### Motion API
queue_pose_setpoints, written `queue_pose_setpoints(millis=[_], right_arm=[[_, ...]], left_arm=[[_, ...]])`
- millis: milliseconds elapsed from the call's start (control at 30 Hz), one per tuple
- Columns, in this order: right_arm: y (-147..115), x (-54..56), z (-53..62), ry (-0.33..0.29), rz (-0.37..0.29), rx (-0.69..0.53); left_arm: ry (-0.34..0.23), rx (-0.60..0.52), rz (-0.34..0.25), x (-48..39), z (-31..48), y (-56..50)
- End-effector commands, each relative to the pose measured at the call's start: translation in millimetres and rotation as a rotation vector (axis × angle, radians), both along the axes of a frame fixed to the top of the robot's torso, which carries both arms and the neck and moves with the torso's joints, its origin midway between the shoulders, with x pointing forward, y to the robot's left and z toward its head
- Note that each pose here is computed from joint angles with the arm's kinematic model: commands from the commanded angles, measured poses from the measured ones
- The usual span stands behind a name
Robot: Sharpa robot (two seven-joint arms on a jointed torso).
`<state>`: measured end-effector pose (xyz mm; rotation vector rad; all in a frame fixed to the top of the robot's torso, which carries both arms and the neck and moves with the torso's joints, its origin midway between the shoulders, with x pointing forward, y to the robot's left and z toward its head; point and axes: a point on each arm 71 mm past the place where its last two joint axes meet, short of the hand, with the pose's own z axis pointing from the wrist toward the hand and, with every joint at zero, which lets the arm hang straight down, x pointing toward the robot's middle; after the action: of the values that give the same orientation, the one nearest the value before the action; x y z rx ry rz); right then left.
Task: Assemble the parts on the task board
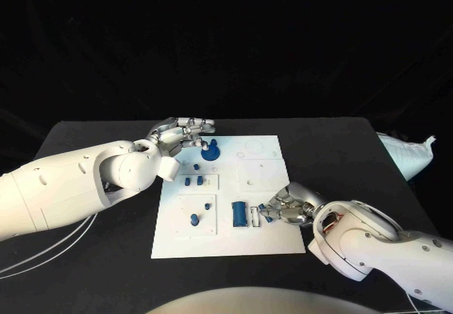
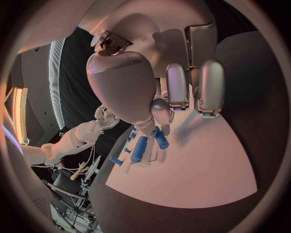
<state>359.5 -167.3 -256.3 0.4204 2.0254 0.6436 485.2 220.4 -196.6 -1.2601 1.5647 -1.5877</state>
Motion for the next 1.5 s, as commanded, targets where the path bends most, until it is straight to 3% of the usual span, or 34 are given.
queue_pose_setpoints(millis=[33,733,1500], right_arm=[[3,-1.7,-4.2,0.064,0.012,0.013],[16,5.6,-7.4,0.003,0.063,-0.051],[22,2.4,-10.2,0.015,0.171,-0.147]], left_arm=[[-0.008,-0.012,-0.025,-0.9,1.3,-3.1],[-0.009,-0.013,-0.027,-1.0,1.4,-3.6],[-0.009,-0.011,-0.022,-0.9,1.4,-3.4]])
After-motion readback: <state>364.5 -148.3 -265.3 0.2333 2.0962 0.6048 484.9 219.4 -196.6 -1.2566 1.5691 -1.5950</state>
